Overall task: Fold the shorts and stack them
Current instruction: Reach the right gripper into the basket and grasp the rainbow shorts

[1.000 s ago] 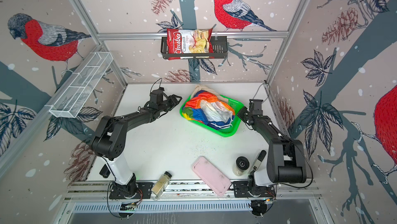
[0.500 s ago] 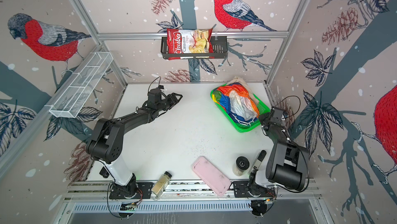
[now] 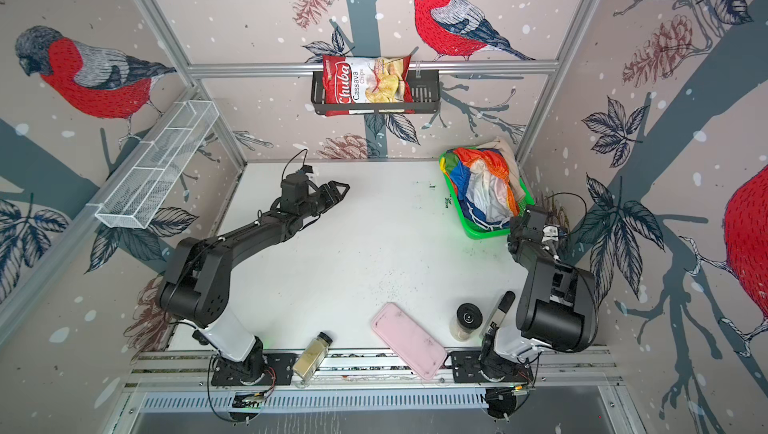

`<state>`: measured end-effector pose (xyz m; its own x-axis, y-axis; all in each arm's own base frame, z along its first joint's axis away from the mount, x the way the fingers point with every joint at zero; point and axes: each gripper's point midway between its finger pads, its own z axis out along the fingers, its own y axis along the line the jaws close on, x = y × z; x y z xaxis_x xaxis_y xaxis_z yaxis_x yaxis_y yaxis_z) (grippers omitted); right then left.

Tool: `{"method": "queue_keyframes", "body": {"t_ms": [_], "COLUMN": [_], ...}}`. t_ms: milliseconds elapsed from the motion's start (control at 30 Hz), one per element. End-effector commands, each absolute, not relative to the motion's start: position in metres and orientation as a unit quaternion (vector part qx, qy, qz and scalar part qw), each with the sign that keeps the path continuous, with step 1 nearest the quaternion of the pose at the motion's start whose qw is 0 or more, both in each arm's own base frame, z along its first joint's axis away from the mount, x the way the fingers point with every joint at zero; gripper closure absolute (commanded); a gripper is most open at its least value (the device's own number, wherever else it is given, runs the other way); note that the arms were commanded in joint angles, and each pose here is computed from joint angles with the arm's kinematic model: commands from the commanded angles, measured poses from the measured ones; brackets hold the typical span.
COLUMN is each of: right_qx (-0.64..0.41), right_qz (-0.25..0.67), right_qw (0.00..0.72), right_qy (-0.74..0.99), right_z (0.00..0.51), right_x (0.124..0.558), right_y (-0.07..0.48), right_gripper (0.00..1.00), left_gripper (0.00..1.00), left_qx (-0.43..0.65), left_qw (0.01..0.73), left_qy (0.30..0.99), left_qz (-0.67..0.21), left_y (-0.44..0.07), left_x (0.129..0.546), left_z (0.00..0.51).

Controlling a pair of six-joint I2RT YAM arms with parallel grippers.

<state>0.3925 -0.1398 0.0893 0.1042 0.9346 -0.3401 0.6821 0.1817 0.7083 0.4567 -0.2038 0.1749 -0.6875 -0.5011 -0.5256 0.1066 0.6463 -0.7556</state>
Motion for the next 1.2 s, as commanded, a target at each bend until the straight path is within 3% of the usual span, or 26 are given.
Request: {"method": "queue_keyframes", "body": {"t_ms": [0, 200, 367, 567, 700, 800, 933, 1167], "right_qx": [0.625, 0.631, 0.605, 0.565, 0.535, 0.485, 0.371, 0.229], "right_qz": [0.178, 0.186, 0.177, 0.126, 0.073, 0.04, -0.017, -0.048], "right_qw": [0.431, 0.451, 0.471, 0.498, 0.523, 0.561, 0.568, 0.48], "right_qy": [0.626, 0.603, 0.617, 0.646, 0.66, 0.67, 0.734, 0.845], "right_z": [0.108, 0.129, 0.152, 0.173, 0.193, 0.224, 0.269, 0.257], "right_x": [0.411, 0.426, 0.425, 0.39, 0.36, 0.355, 0.396, 0.499], "right_y": [-0.145, -0.153, -0.143, -0.129, -0.126, -0.12, -0.093, -0.035], "right_gripper": [0.95, 0.86, 0.47, 0.22, 0.16, 0.17, 0.18, 0.21], "left_gripper": [0.28, 0.27, 0.24, 0.23, 0.23, 0.22, 0.22, 0.22], "left_qx": [-0.111, -0.112, -0.115, -0.119, -0.12, -0.117, -0.11, -0.097], "left_qw": [0.379, 0.377, 0.387, 0.401, 0.417, 0.427, 0.442, 0.444], "left_qy": [0.824, 0.822, 0.816, 0.811, 0.806, 0.803, 0.8, 0.806], "left_qz": [-0.406, -0.412, -0.413, -0.408, -0.402, -0.398, -0.39, -0.38], "left_y": [-0.205, -0.206, -0.203, -0.196, -0.189, -0.186, -0.185, -0.19], "left_x": [0.455, 0.453, 0.449, 0.439, 0.432, 0.428, 0.427, 0.43], "left_z": [0.177, 0.18, 0.19, 0.206, 0.216, 0.224, 0.233, 0.226]}}
